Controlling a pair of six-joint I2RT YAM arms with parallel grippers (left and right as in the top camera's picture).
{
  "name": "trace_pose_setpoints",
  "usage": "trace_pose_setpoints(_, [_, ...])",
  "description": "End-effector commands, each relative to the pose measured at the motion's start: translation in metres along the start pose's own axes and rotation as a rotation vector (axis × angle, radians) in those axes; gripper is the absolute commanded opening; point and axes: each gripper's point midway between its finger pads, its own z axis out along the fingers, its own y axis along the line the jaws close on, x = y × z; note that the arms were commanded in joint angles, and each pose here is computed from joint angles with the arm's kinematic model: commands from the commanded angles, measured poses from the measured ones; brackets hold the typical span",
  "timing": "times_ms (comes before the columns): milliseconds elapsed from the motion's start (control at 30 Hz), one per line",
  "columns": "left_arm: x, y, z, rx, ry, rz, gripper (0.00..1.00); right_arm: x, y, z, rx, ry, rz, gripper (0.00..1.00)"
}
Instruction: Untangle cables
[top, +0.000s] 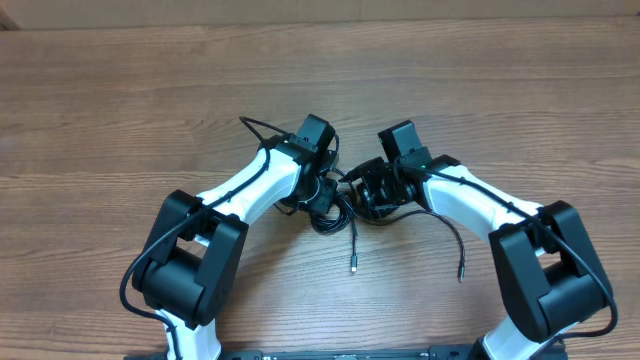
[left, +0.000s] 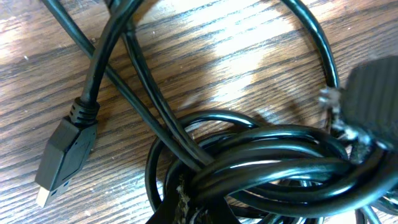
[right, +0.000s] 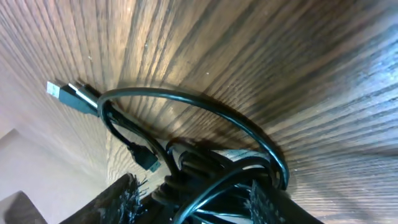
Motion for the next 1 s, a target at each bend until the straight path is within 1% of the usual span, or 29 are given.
trace_pose_setpoints(0, [-0.002, -0.009, -0.004, 0.016, -0.014, -0.003, 0.04, 0.007, 0.003, 0.002, -0.006, 0.007, 0.037, 0.53])
trace_pose_setpoints(33, [-0.001, -0.008, -0.003, 0.015, -0.015, -0.003, 0.04, 0.012, 0.003, 0.002, -0.006, 0.040, 0.064, 0.53])
trace_pose_setpoints(67, [-0.001, -0.008, -0.002, 0.015, -0.015, -0.003, 0.04, 0.022, 0.009, 0.001, -0.027, 0.096, 0.058, 0.52])
trace_pose_setpoints(100, [0.000, -0.007, -0.001, 0.013, -0.016, -0.004, 0.04, 0.026, 0.012, 0.001, -0.036, 0.121, 0.047, 0.52])
trace_pose_setpoints(167, [0.000, -0.007, -0.001, 0.013, -0.015, -0.004, 0.04, 0.027, 0.003, 0.001, -0.004, 0.128, 0.043, 0.53])
trace_pose_setpoints(233, [0.000, -0.007, -0.001, 0.013, -0.016, -0.003, 0.04, 0.025, 0.001, 0.001, 0.003, 0.115, 0.046, 0.53])
trace_pose_setpoints(367, [0.000, -0.007, -0.001, 0.013, -0.015, -0.003, 0.04, 0.009, 0.009, 0.002, -0.028, 0.019, 0.033, 0.53])
trace_pose_setpoints(533, [-0.001, -0.007, -0.001, 0.014, -0.017, -0.003, 0.04, -0.001, 0.015, 0.002, -0.053, -0.039, 0.026, 0.29])
trace_pose_setpoints(600, [-0.001, -0.008, -0.001, 0.015, -0.019, -0.003, 0.04, -0.001, 0.015, 0.002, -0.052, -0.045, 0.023, 0.24])
trace_pose_setpoints(633, [-0.001, -0.008, -0.001, 0.015, -0.019, -0.003, 0.04, -0.003, 0.014, 0.002, -0.050, -0.062, 0.018, 0.17])
trace_pose_setpoints(667, [-0.001, -0.007, -0.001, 0.013, -0.019, -0.003, 0.04, -0.006, 0.012, 0.002, -0.041, -0.082, 0.018, 0.06])
trace_pose_setpoints(700, [-0.001, -0.005, -0.001, -0.001, -0.019, -0.007, 0.04, -0.010, 0.008, 0.002, -0.025, -0.100, -0.008, 0.04])
trace_pose_setpoints(733, [0.000, 0.009, -0.002, -0.071, -0.020, -0.051, 0.04, -0.012, 0.004, 0.002, -0.002, -0.114, -0.090, 0.04])
trace_pose_setpoints(800, [0.003, 0.024, -0.004, -0.134, -0.014, -0.085, 0.04, -0.017, -0.001, 0.001, 0.019, -0.127, -0.132, 0.04])
trace_pose_setpoints(900, [0.010, 0.046, -0.008, -0.194, 0.014, -0.134, 0.04, -0.025, -0.005, -0.004, 0.030, -0.129, -0.102, 0.04])
trace_pose_setpoints(967, [0.015, 0.063, -0.011, -0.231, 0.032, -0.166, 0.04, -0.024, -0.002, -0.007, 0.010, -0.078, -0.109, 0.04])
